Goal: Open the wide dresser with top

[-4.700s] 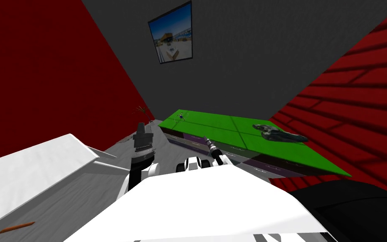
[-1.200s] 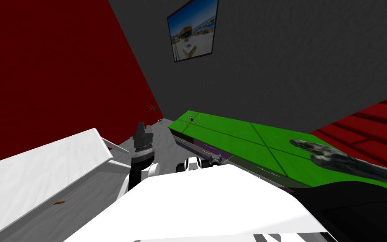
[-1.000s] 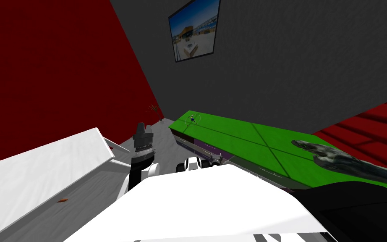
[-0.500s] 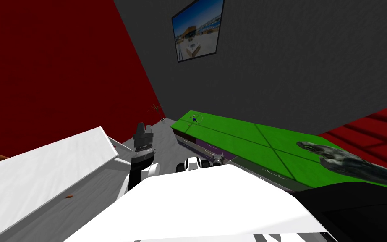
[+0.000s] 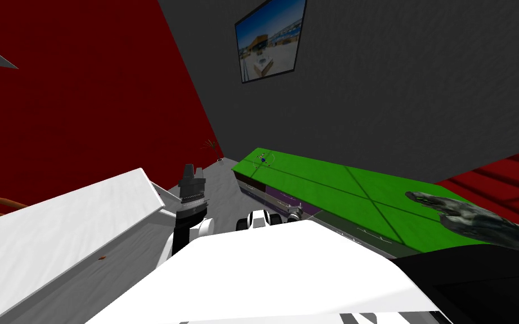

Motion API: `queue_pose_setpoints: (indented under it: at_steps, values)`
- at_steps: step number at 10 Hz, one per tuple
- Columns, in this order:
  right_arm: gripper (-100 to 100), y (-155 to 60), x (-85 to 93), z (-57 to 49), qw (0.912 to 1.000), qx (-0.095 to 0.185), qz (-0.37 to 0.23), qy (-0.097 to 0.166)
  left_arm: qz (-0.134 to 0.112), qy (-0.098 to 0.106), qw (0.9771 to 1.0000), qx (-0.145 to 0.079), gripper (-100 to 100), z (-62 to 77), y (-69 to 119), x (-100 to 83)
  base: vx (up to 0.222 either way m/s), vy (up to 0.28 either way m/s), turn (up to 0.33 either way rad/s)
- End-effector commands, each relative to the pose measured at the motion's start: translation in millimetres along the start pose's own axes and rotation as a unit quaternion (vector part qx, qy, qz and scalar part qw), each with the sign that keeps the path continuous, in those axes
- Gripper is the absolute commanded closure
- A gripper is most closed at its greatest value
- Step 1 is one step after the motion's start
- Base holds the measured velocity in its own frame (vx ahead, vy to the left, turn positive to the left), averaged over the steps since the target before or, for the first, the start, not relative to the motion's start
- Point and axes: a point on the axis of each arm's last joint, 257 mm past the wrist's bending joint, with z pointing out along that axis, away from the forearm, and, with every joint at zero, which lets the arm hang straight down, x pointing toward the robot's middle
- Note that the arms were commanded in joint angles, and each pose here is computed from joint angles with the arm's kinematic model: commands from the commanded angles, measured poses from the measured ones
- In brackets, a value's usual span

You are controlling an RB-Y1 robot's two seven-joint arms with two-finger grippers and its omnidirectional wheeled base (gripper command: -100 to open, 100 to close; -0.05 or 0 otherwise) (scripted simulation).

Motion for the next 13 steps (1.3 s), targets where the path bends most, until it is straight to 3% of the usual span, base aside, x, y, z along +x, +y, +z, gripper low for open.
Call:
queue_pose_setpoints:
  at_steps: [1,7,12,13]
  values:
    - [-100,-10,-1.4,3.5,0.9990,0.022,-0.036,-0.014,0.000,0.000,1.0000,0.000,0,0.0,0.0,0.0,0.005,0.049,0.021]
    - [-100,-39,-11.3,9.9,0.9862,0.081,-0.132,-0.056,0.000,0.000,1.0000,0.000,0,0.0,0.0,0.0,0.007,0.052,0.036]
    - [-100,-58,-21.0,12.5,0.9679,0.124,-0.200,-0.088,0.000,0.000,1.0000,0.000,0,0.0,0.0,0.0,0.007,0.050,0.032]
    - [-100,-63,-24.5,12.9,0.9608,0.137,-0.220,-0.099,0.000,0.000,1.0000,0.000,0,0.0,0.0,0.0,0.004,0.056,0.050]
